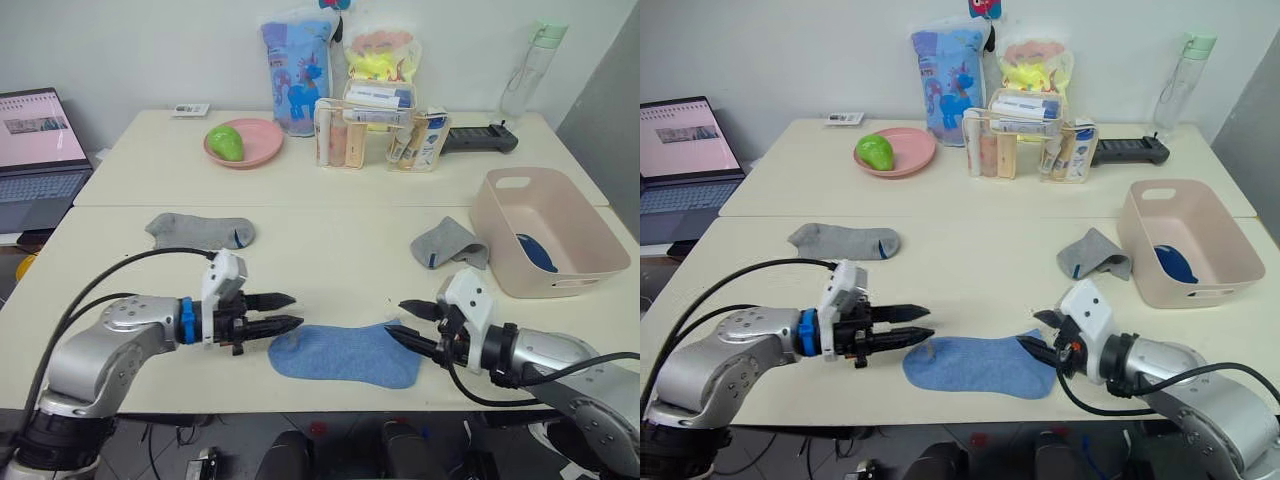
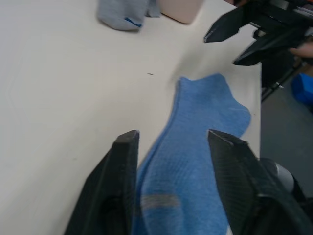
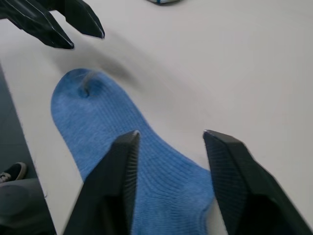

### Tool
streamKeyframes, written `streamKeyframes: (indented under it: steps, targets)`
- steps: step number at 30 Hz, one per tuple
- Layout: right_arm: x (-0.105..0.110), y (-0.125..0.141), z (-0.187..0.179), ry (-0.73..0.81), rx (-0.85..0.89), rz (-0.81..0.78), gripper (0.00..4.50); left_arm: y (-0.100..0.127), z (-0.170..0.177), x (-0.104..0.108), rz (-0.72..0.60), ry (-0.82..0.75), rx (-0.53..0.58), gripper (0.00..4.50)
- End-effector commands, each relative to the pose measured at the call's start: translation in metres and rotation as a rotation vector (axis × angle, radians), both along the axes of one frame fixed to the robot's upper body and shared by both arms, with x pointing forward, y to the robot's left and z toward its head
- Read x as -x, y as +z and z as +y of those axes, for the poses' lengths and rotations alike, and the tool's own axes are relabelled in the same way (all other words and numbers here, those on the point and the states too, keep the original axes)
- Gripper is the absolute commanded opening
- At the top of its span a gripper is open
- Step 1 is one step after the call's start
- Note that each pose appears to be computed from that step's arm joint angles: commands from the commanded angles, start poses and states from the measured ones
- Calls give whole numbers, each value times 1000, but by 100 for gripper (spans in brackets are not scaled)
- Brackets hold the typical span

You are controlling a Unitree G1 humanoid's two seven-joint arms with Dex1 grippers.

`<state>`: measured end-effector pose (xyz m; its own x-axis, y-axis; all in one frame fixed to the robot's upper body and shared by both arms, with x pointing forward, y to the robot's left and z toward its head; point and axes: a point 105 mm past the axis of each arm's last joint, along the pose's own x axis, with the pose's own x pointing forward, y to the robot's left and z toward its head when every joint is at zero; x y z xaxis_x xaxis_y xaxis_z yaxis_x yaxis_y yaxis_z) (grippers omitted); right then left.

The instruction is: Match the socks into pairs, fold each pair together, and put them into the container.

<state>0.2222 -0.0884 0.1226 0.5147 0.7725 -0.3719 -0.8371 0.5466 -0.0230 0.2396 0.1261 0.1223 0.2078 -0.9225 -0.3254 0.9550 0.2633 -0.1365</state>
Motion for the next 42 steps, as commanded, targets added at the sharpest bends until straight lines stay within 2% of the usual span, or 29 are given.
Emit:
streamKeyframes:
  steps: [1, 3, 9, 12, 14, 18, 22, 24, 26, 31, 35, 42]
  targets:
    - [5, -8, 9, 54, 13, -14, 74, -8, -15, 7, -48, -66, -33, 59]
    - [5, -28, 13, 58, 24, 19, 3, -28, -22, 7, -57, -75, -96, 0]
    - [6, -53, 7, 64, 94, 33, 1, -68, -1, -3, -35, 25, -232, 0]
    - [6, -63, -6, 16, 115, 60, 1, -78, 10, -4, -24, 57, -266, 0]
    - [5, -67, -15, -15, 123, 60, 1, -80, 13, -4, -21, 66, -264, 0]
    - [5, -57, -27, -43, 106, -1, 1, -65, 6, 5, -27, 19, -149, 0]
    - [7, -23, -11, -1, -13, -81, 1, -38, -7, 18, -36, -98, -69, 0]
    - [5, -12, -2, 2, -52, -107, 1, -28, -13, 14, -55, -106, -45, 0]
    - [-4, -18, 5, -34, -54, -102, 1, -25, -19, -3, -76, -32, -11, 0]
    - [-19, -42, 11, -115, -18, -84, 1, -45, -15, -17, -123, 15, -101, 0]
    - [-21, -54, 3, -162, 15, -84, 1, -72, -1, -17, -88, 58, -184, 0]
    - [-26, -62, -40, -238, 99, -105, 1, -76, 6, -14, -90, 52, -211, 0]
